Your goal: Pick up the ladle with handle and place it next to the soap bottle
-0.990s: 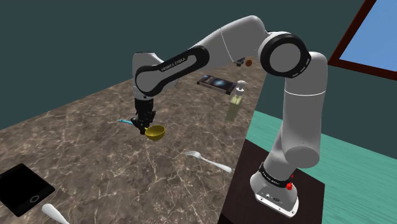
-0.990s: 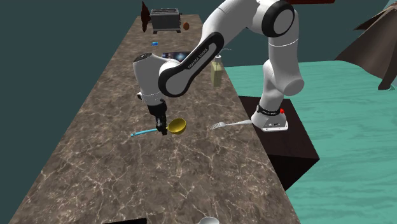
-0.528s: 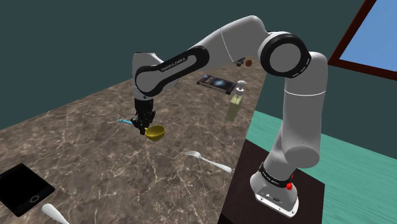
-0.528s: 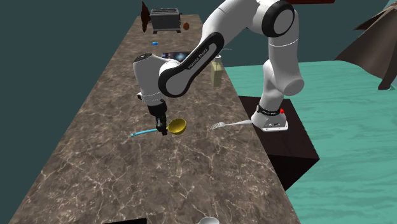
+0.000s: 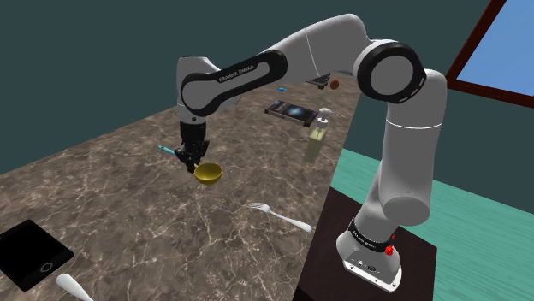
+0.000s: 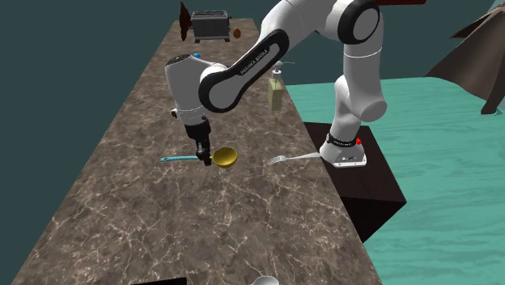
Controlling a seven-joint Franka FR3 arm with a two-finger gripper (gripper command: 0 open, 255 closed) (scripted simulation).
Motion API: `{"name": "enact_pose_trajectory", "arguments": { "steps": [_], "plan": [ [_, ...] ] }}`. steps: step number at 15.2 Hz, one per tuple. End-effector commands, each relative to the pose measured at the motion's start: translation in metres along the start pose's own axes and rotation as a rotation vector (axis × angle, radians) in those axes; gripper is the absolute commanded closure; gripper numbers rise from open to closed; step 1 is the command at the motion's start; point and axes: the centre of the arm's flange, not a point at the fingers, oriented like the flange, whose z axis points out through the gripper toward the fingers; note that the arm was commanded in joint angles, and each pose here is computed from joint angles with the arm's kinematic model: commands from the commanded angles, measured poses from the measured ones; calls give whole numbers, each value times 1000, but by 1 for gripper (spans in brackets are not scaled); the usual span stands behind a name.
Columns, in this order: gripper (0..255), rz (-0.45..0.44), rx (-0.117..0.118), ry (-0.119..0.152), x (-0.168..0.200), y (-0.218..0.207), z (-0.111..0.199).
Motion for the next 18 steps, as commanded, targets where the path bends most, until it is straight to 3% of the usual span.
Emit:
{"name": "enact_pose_trajectory", "arguments": {
  "steps": [1,18],
  "plan": [
    [255,0,0,0,-1,-3,-10],
    [255,0,0,0,-9,-18,-98]
  ]
}}
